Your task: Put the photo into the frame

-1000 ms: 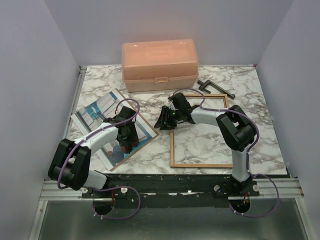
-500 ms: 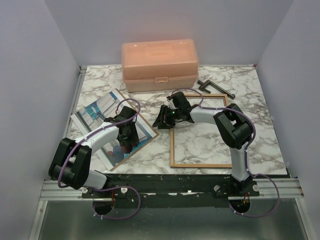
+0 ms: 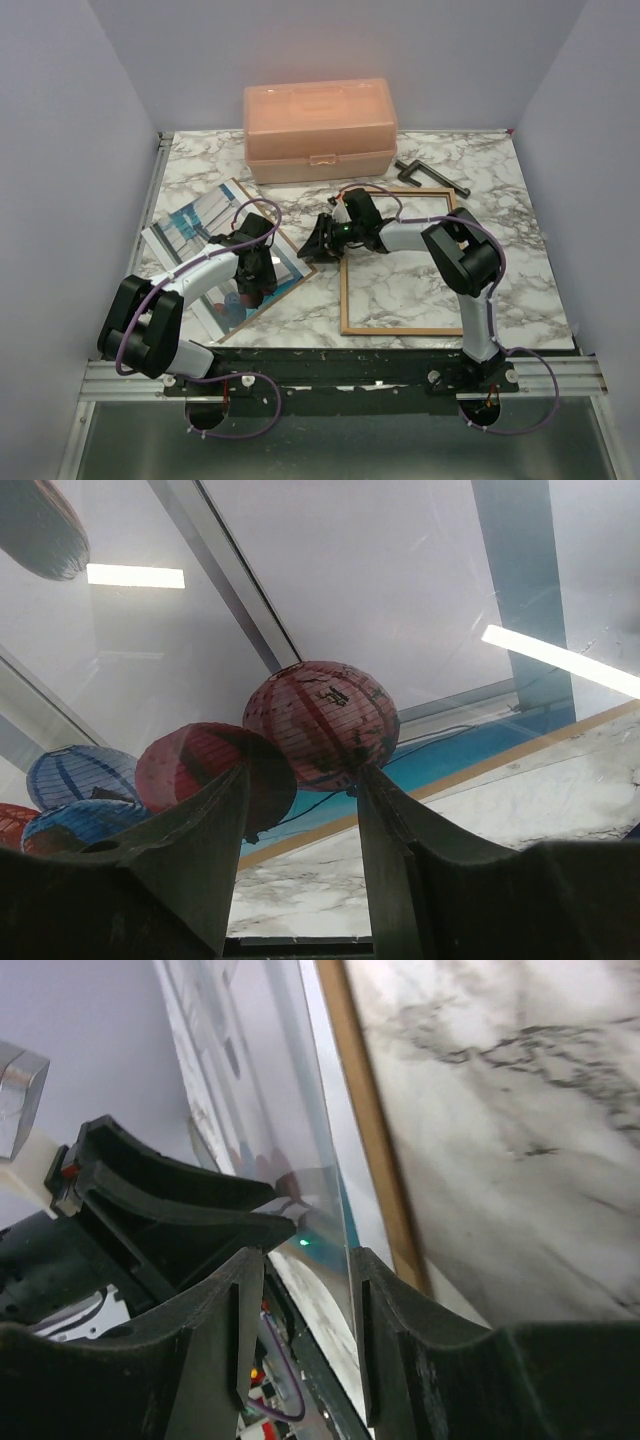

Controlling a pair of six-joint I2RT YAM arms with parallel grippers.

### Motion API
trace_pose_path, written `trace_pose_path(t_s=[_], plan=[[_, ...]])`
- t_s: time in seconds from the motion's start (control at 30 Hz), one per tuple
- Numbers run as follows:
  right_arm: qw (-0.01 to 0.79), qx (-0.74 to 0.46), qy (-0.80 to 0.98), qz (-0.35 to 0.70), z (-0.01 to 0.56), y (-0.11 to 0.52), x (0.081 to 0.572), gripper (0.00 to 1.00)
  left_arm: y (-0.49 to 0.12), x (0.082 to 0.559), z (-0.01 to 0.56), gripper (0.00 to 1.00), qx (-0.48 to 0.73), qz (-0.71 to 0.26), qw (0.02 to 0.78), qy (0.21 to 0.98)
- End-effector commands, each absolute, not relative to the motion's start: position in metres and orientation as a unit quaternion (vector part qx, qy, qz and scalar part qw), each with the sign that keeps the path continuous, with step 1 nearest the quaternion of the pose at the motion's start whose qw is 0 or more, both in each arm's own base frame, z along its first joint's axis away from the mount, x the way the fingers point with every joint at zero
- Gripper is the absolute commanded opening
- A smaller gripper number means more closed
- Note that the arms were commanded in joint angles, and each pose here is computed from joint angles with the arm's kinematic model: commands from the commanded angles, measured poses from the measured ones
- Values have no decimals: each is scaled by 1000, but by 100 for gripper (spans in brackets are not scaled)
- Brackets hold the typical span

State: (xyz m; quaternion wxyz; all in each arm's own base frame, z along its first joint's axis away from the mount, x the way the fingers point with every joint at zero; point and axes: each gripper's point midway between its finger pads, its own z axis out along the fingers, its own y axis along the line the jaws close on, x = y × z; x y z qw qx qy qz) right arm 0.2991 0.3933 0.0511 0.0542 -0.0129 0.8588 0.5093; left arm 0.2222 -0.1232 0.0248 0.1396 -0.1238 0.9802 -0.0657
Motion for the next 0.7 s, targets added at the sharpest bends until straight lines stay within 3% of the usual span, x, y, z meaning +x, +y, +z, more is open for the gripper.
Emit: trace_pose_path(t_s=[0.0,0.37,0.67], plan=[[23,-25,841,540,56,400,284,46,-130,224,22,48,-116,-73,137,981],[20,-9,861,508,34,399,281,39,-130,225,22,47,-114,-71,138,981],[35,-7,876,481,32,398,283,6,-137,234,41,49,-97,-97,177,975]])
